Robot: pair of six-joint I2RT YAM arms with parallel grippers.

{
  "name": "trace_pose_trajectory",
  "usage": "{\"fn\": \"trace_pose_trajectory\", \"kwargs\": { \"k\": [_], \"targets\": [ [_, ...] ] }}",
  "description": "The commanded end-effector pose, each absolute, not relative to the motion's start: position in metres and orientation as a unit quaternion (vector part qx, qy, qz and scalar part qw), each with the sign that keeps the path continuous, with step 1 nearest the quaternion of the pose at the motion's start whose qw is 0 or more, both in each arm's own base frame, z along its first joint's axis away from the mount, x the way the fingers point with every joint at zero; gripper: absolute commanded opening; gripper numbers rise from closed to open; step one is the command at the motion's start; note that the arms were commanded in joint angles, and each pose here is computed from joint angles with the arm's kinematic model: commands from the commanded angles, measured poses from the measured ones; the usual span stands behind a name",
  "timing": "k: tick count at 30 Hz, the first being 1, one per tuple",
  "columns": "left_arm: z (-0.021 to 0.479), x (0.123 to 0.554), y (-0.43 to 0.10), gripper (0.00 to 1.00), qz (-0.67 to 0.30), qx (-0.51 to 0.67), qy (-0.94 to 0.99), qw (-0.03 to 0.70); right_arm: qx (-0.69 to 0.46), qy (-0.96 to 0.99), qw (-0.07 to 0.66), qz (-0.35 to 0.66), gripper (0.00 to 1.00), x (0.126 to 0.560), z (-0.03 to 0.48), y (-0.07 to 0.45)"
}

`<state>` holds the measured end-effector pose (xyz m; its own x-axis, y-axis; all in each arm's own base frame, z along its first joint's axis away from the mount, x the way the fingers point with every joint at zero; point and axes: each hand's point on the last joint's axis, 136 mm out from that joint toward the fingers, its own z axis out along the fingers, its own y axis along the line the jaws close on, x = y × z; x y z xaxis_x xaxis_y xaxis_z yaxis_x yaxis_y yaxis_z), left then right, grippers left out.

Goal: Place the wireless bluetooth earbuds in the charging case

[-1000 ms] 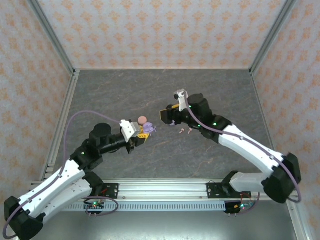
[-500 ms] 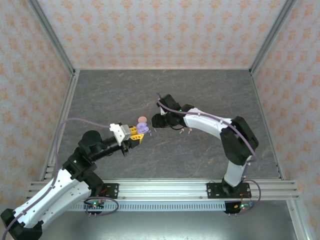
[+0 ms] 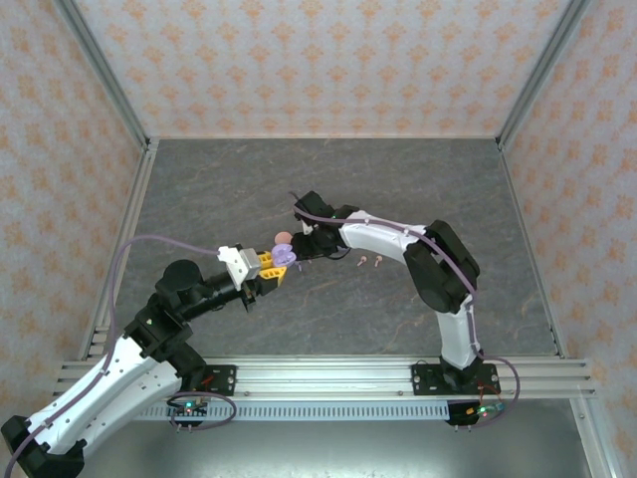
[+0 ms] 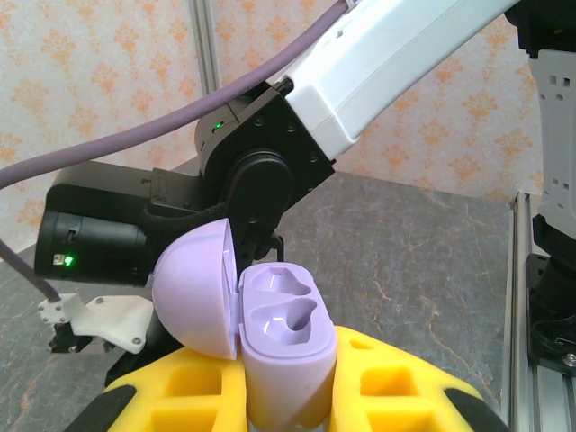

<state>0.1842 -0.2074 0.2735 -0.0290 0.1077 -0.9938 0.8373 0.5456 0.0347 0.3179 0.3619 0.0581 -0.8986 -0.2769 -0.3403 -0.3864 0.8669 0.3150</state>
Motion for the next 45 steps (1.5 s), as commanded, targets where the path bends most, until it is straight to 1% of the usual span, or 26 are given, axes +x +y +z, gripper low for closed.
{"fn": "trace_pose_trajectory", "kwargs": {
  "k": [1, 21, 28, 32, 35, 40, 44, 45],
  "targets": [
    [0.282, 0.182, -0.207, 0.0, -0.313, 0.36, 0.635, 0.607, -0.194, 0.957, 0.138, 0.167, 0.4, 0.314, 0.055, 0.366],
    [0.281, 0.183, -0.207, 0.0, -0.311, 0.358, 0.639, 0.606, -0.203, 0.961, 0.113, 0.151, 0.29, 0.31, 0.031, 0.376],
    [0.28, 0.184, -0.206, 0.0, -0.309, 0.357, 0.641, 0.605, -0.206, 0.962, 0.108, 0.144, 0.23, 0.31, 0.027, 0.376],
    [0.28, 0.184, -0.206, 0.0, -0.308, 0.356, 0.642, 0.605, -0.208, 0.961, 0.11, 0.142, 0.17, 0.309, 0.031, 0.374],
    [0.281, 0.184, -0.206, 0.0, -0.308, 0.356, 0.642, 0.605, -0.209, 0.959, 0.125, 0.144, 0.14, 0.31, 0.04, 0.371],
    [0.281, 0.186, -0.206, 0.0, -0.308, 0.352, 0.643, 0.607, -0.205, 0.948, 0.177, 0.166, 0.14, 0.313, 0.074, 0.366],
    [0.283, 0.188, -0.208, 0.0, -0.317, 0.343, 0.643, 0.607, -0.191, 0.929, 0.242, 0.204, 0.14, 0.317, 0.12, 0.354],
    [0.283, 0.189, -0.209, 0.0, -0.32, 0.341, 0.642, 0.607, -0.188, 0.92, 0.265, 0.219, 0.14, 0.317, 0.138, 0.35]
  ]
}}
